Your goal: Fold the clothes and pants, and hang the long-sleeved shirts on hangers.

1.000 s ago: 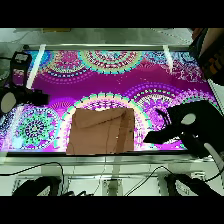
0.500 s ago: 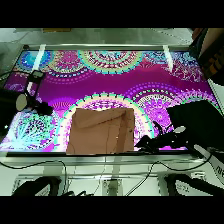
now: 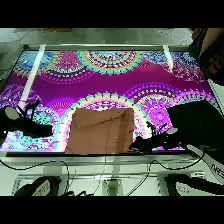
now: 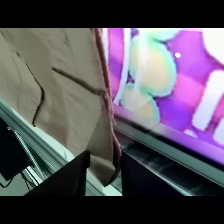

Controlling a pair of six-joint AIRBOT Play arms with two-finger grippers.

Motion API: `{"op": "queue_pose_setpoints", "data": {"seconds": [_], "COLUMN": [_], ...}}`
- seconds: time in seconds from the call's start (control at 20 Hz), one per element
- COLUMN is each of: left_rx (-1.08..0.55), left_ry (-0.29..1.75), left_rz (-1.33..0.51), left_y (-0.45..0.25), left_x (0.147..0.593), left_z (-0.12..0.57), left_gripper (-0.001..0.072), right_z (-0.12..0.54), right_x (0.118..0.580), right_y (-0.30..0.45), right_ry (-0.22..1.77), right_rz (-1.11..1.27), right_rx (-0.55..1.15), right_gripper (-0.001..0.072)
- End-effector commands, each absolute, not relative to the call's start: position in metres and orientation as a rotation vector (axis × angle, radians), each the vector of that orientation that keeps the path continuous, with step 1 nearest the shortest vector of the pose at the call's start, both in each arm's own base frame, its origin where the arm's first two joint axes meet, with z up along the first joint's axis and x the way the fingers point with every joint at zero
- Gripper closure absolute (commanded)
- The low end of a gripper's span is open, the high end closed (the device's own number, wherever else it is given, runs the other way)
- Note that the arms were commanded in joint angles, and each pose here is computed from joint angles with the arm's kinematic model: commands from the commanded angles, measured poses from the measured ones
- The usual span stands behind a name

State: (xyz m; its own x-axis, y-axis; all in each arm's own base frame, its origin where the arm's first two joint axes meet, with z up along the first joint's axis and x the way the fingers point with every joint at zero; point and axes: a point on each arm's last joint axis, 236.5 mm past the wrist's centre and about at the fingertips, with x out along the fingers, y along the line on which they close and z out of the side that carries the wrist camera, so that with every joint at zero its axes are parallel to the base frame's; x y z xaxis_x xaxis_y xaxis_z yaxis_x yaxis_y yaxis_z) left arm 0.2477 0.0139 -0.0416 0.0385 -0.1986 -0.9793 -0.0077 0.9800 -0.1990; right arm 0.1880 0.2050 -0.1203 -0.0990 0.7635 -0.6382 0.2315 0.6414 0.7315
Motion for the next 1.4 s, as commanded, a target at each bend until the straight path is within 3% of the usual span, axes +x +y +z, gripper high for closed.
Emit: {"op": "queue_pose_setpoints", "data": {"seconds": [0.0, 0.1, 0.5, 0.85, 0.9, 0.95, 1.0, 1.2, 1.35], "left_rx": [-0.271, -0.324, -0.339, -0.395, -0.418, -0.442, -0.454, -0.497, -0.485], "left_ry": [1.609, 1.604, 1.617, 1.482, 1.459, 1.449, 1.45, 1.387, 1.183], "left_rz": [-0.238, -0.271, -0.351, -0.325, -0.319, -0.324, -0.331, -0.469, -0.558], "left_y": [-0.008, -0.022, -0.041, -0.049, -0.051, -0.055, -0.057, -0.081, -0.089], "left_x": [0.213, 0.207, 0.182, 0.207, 0.213, 0.215, 0.215, 0.225, 0.274], "left_z": [-0.068, -0.079, -0.108, -0.121, -0.119, -0.117, -0.115, -0.089, -0.017], "left_gripper": [0.0428, 0.0332, 0.0335, 0.0376, 0.0386, 0.0506, 0.0707, 0.0701, 0.0701], "right_z": [-0.124, -0.121, -0.121, -0.107, -0.103, -0.099, -0.093, -0.055, 0.006], "right_x": [0.188, 0.191, 0.192, 0.214, 0.219, 0.222, 0.224, 0.236, 0.265], "right_y": [0.212, 0.214, 0.214, 0.219, 0.22, 0.222, 0.224, 0.237, 0.244], "right_ry": [1.64, 1.627, 1.625, 1.572, 1.562, 1.554, 1.552, 1.503, 1.358], "right_rz": [0.547, 0.55, 0.55, 0.592, 0.602, 0.616, 0.639, 0.81, 0.943], "right_rx": [0.804, 0.821, 0.827, 0.804, 0.802, 0.801, 0.8, 0.744, 0.624], "right_gripper": [0.0547, 0.0693, 0.0693, 0.0693, 0.0693, 0.0693, 0.0693, 0.0694, 0.0694]}}
